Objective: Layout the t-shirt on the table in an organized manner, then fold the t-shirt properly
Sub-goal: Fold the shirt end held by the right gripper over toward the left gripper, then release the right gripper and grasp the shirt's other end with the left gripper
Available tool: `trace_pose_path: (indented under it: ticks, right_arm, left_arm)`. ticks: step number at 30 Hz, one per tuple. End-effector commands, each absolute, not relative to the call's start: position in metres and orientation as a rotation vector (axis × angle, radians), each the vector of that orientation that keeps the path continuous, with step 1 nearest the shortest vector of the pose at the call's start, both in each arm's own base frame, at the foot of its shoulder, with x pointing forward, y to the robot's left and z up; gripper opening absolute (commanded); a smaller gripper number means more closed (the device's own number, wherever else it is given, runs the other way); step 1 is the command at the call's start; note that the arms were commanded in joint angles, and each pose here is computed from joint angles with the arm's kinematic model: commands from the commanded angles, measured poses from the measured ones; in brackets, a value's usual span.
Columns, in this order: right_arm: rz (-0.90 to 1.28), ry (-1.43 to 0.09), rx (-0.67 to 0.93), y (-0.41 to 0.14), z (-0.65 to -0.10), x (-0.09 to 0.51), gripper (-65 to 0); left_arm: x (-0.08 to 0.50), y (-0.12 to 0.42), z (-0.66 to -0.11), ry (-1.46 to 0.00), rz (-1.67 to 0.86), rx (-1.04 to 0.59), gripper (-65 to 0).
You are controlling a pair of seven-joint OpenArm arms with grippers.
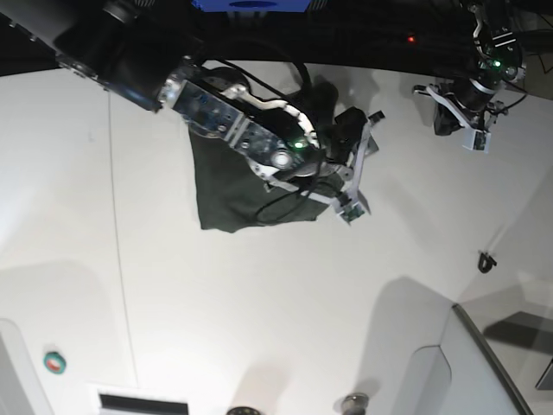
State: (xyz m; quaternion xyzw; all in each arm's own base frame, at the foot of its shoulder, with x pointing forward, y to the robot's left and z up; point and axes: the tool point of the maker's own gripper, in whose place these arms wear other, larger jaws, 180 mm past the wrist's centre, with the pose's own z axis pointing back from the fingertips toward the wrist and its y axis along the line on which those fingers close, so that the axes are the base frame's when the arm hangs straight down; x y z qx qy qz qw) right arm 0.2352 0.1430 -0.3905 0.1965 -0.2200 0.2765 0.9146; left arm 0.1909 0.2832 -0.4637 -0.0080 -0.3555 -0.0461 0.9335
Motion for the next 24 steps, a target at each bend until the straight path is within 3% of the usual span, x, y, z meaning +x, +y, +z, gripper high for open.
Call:
trace_pose_path:
  ticks: [1,7,9,13,14,16,19,24]
  right_arm:
    - [0.539,-0.49,0.407,0.136,-0.38,0.243,-30.5]
    - [0.38,-0.466,0.335,0.07,-0.4,0.249,-31.1]
    - [0.341,-0.45,0.316,0.055,-0.407,0.25,-34.4]
    - [0.287,-0.451,0.301,0.04,-0.41,0.255,-62.3]
    - [0.273,-0.458,0.299,0.037,-0.409,0.26,-65.0]
    - [0.229,-0.5,0.304,0.03,-0.399,0.273,-62.6]
    - [0.128,-0.6,0.305,0.004,-0.382,0.291,-65.0]
    - [-0.001,-0.751,0.266,-0.05,-0.361,0.304,-62.9]
  left_arm:
    - [0.197,0.293,-0.453,-0.763,-0.111,0.0,-65.0]
    - [0.19,0.306,-0.45,-0.743,-0.14,0.027,-65.0]
    - [0.189,0.307,-0.45,-0.741,-0.139,0.028,-65.0]
    - [0.193,0.299,-0.448,-0.752,-0.151,0.017,-65.0]
    - [0.194,0.297,-0.446,-0.758,-0.156,0.016,-65.0]
    - [0.202,0.273,-0.442,-0.786,-0.187,-0.024,-65.0]
    - [0.207,0.23,-0.428,-0.818,-0.277,-0.11,-65.0]
    - [0.212,0.204,-0.412,-0.787,-0.263,-0.152,-65.0]
